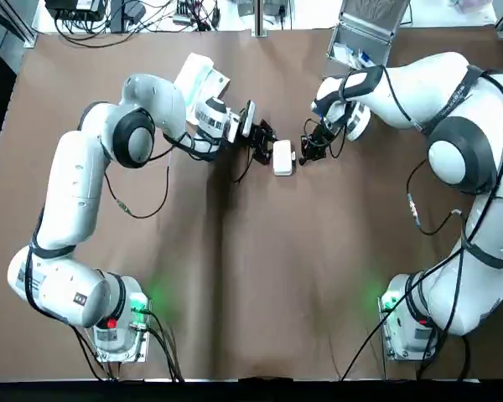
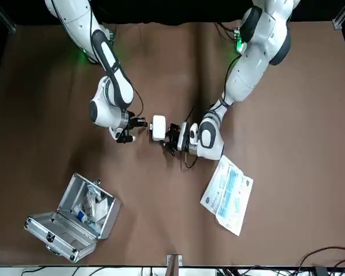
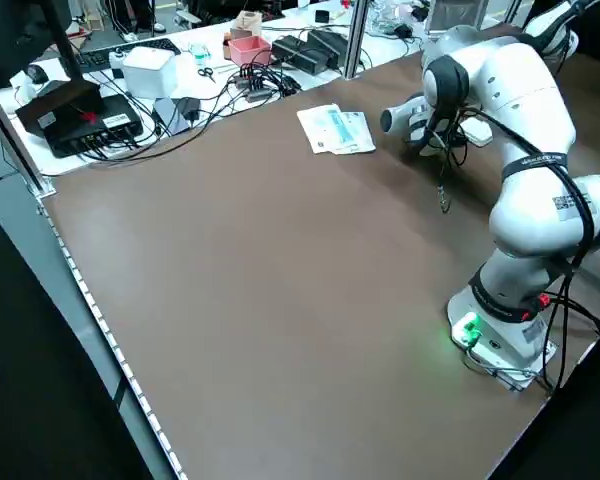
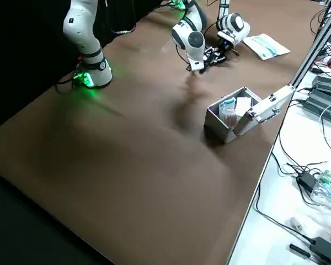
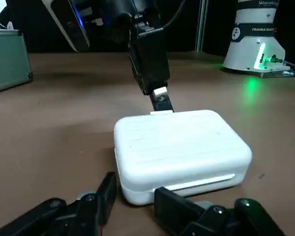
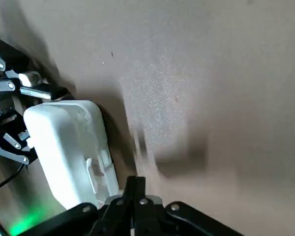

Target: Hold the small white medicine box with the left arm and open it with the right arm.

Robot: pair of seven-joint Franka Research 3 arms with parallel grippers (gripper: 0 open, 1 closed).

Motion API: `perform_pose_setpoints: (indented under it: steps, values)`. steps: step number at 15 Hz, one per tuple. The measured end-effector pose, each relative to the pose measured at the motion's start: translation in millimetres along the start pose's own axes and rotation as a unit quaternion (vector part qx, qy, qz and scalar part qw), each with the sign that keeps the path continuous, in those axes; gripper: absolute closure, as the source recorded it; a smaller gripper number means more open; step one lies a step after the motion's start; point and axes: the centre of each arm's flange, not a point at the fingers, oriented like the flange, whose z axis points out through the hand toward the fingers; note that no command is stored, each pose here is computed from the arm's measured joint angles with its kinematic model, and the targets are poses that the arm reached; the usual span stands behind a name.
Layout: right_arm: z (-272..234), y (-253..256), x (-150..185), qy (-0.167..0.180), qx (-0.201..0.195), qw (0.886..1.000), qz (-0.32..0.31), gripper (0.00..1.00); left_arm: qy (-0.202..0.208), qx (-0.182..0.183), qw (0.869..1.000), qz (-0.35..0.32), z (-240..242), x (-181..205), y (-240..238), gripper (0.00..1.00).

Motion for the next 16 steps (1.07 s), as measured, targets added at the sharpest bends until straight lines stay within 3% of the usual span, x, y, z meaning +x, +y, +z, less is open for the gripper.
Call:
perform_pose_setpoints:
  steps: [16]
  values:
    - [8.2,-12.6,4.5,0.002,0.014,1.0,0.001,0.99,0.0,0.001,1.0,-0.001,0.0,-0.3,0.0,0.59]
